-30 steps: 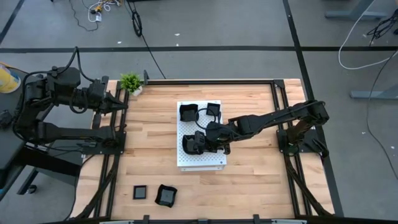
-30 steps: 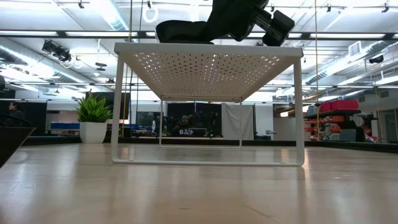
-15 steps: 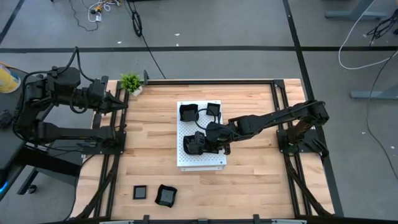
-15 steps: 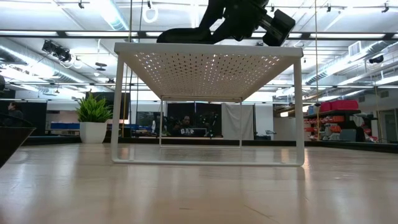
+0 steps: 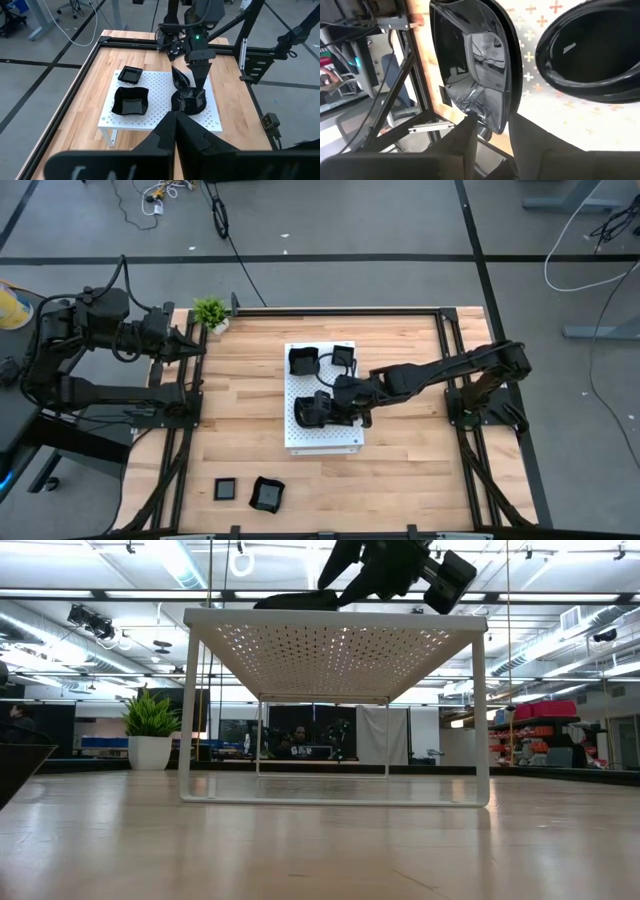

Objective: Pick & Place Mini shaped plates
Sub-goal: Stack the black leaf shaped plate on top of the other black leaf shaped plate on the shelf, then stack the black distorted square plate on top of the other black distorted square plate on the shelf

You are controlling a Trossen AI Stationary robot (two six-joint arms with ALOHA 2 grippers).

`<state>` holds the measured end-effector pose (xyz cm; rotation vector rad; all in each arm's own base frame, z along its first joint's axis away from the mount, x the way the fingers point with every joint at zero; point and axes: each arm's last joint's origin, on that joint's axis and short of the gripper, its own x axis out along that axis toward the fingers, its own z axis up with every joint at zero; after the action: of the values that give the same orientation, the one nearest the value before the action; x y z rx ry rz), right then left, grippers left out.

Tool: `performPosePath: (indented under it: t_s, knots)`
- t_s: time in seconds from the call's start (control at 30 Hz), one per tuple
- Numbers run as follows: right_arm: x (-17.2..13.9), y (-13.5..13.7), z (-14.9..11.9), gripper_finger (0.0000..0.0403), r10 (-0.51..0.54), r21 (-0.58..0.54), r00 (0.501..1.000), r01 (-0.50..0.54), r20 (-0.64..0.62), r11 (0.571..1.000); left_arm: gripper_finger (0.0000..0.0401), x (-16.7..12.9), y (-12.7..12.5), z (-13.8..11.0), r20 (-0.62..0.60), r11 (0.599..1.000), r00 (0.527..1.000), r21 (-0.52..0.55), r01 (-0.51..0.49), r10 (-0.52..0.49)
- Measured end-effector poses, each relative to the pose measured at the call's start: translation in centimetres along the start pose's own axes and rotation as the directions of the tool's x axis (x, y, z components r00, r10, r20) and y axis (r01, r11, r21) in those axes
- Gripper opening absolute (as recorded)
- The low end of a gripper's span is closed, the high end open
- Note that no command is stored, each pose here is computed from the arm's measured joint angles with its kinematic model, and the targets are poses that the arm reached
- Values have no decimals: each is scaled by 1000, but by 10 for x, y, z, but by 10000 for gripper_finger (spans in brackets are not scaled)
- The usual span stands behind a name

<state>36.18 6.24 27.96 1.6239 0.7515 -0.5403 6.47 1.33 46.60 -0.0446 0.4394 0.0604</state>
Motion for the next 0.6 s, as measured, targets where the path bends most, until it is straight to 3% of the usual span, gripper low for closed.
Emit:
performPosePath:
  t_s: [0.4,0.6]
  knots:
    - [-21,-4,10,109,-64,-46,997,65,34,997,16,0,0,0,0,1000,1000,0,0,0]
    - [-30,-1,17,109,-39,-85,997,45,70,995,16,0,0,0,0,1000,1000,0,0,0]
